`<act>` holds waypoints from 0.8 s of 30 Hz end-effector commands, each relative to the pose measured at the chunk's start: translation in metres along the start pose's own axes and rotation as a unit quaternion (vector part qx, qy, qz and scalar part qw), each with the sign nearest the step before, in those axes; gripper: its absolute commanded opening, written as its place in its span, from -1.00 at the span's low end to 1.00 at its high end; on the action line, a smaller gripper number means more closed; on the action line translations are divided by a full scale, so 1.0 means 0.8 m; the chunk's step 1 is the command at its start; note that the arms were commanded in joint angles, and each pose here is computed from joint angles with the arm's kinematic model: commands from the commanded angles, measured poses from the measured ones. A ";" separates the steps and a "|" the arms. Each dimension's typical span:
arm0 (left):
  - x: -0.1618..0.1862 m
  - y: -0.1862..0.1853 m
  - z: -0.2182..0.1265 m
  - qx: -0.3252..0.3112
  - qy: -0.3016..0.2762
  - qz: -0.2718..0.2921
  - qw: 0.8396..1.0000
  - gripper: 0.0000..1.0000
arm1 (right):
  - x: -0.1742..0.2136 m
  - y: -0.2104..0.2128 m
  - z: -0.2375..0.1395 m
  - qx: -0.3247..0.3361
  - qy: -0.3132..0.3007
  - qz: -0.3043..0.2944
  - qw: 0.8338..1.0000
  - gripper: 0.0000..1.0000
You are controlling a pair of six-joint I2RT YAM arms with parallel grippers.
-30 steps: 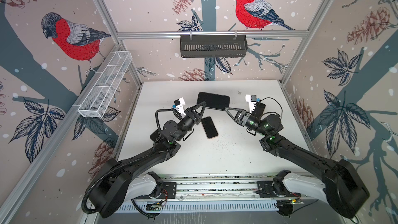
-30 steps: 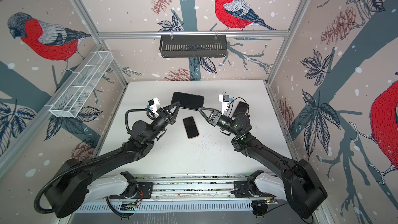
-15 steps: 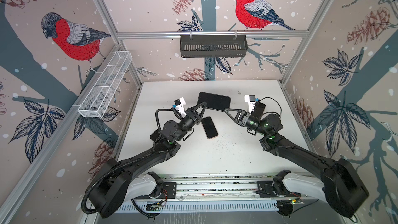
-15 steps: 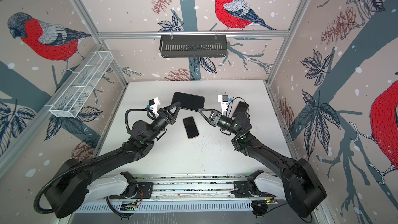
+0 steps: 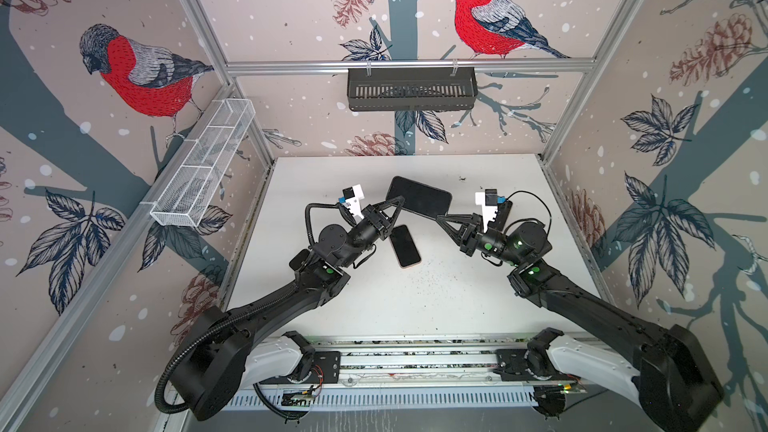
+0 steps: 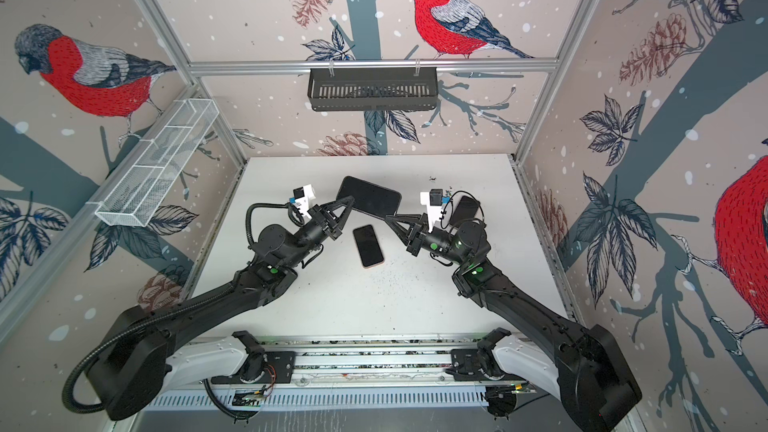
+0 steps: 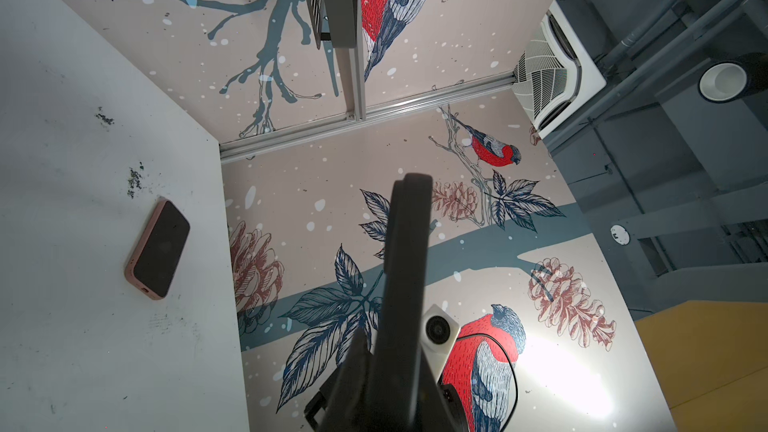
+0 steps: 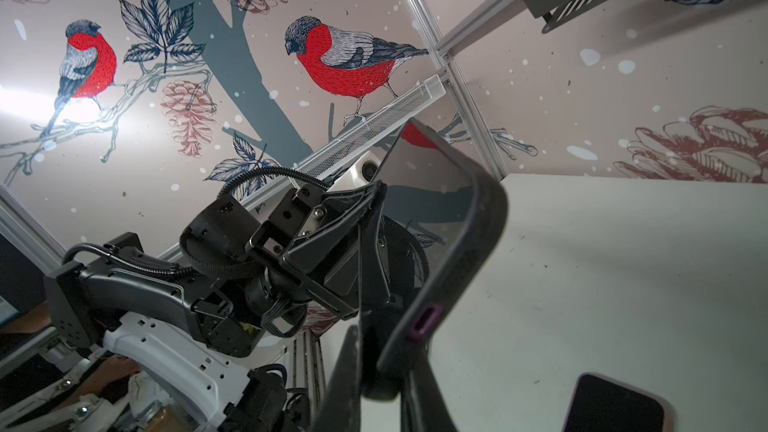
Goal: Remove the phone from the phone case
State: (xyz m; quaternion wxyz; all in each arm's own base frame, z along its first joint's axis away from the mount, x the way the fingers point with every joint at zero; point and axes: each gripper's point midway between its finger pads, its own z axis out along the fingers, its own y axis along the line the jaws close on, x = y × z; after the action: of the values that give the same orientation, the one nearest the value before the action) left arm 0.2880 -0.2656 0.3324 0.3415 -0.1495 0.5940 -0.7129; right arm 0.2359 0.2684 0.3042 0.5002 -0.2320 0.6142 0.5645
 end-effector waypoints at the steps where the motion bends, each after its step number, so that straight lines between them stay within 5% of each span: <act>1: 0.007 -0.030 0.006 0.030 0.027 -0.005 0.999 -1.00 | 0.044 -0.019 0.000 0.009 0.065 -0.110 0.992 -0.96; 18: 0.001 -0.036 0.018 0.012 0.096 0.045 0.994 -1.00 | 0.013 -0.035 0.024 0.009 0.052 -0.196 0.979 -0.86; 24: -0.025 -0.042 0.002 -0.006 0.098 0.101 0.990 -1.00 | 0.020 -0.040 -0.001 0.050 0.046 -0.185 0.980 0.11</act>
State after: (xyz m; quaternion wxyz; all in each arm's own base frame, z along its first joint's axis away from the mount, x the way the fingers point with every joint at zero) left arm 0.3009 -0.2550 0.3503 0.3285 -0.0707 0.6482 -0.6833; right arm 0.2543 0.2720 0.2782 0.5663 -0.3596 0.5994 0.4367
